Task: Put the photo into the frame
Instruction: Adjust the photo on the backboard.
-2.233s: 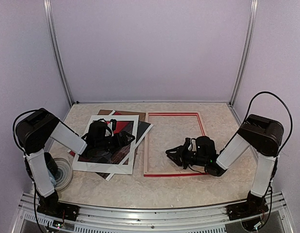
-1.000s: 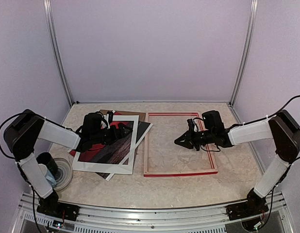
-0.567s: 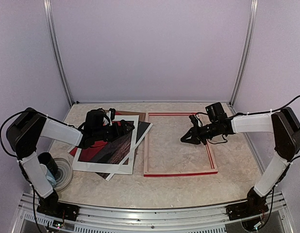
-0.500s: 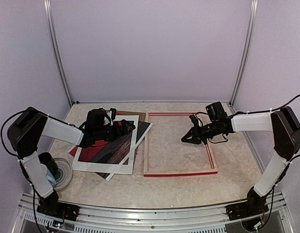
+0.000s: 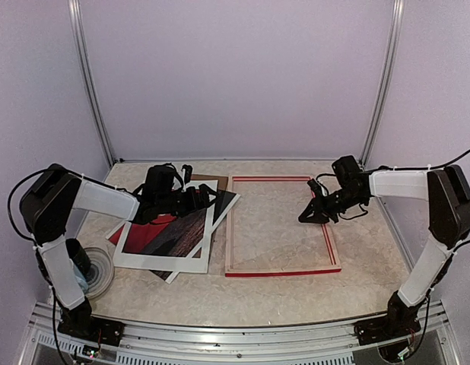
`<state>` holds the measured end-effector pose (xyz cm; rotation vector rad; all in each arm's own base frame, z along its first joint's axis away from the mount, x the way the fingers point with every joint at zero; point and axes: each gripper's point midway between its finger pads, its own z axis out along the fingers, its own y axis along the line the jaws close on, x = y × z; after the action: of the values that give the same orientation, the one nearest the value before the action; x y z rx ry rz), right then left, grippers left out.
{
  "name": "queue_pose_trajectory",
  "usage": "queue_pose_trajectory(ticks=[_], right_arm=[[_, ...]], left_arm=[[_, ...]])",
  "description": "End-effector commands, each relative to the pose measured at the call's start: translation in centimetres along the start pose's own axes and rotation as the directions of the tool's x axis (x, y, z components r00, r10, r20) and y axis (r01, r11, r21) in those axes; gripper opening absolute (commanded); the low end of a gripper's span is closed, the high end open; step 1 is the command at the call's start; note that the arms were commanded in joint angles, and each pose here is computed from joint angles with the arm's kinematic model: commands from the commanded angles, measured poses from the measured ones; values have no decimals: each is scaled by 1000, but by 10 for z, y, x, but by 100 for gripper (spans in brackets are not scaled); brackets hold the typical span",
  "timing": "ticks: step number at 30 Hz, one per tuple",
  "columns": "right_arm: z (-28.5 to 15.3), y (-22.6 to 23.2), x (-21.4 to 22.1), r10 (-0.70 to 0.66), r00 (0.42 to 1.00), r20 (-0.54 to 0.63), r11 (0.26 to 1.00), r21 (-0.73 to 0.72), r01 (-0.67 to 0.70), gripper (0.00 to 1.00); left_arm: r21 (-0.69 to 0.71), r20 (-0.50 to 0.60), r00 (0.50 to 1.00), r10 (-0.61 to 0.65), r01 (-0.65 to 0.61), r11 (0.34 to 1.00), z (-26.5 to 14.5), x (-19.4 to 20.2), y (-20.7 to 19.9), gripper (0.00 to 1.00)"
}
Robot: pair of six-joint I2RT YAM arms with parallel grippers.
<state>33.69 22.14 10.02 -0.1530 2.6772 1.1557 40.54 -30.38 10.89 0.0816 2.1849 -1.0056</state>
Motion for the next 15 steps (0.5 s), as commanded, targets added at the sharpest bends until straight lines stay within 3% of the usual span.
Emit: queue_pose_trajectory(ticks=[1, 15], right_arm=[[-18, -13, -3, -18, 1000, 4, 998, 65, 18, 4], [-31, -44, 1, -26, 1000, -7, 985, 173, 27, 5]], left_arm=[[-15, -48, 997, 59, -60, 998, 14, 9, -5, 99], [-48, -159, 972, 176, -185, 982, 45, 28, -14, 99]])
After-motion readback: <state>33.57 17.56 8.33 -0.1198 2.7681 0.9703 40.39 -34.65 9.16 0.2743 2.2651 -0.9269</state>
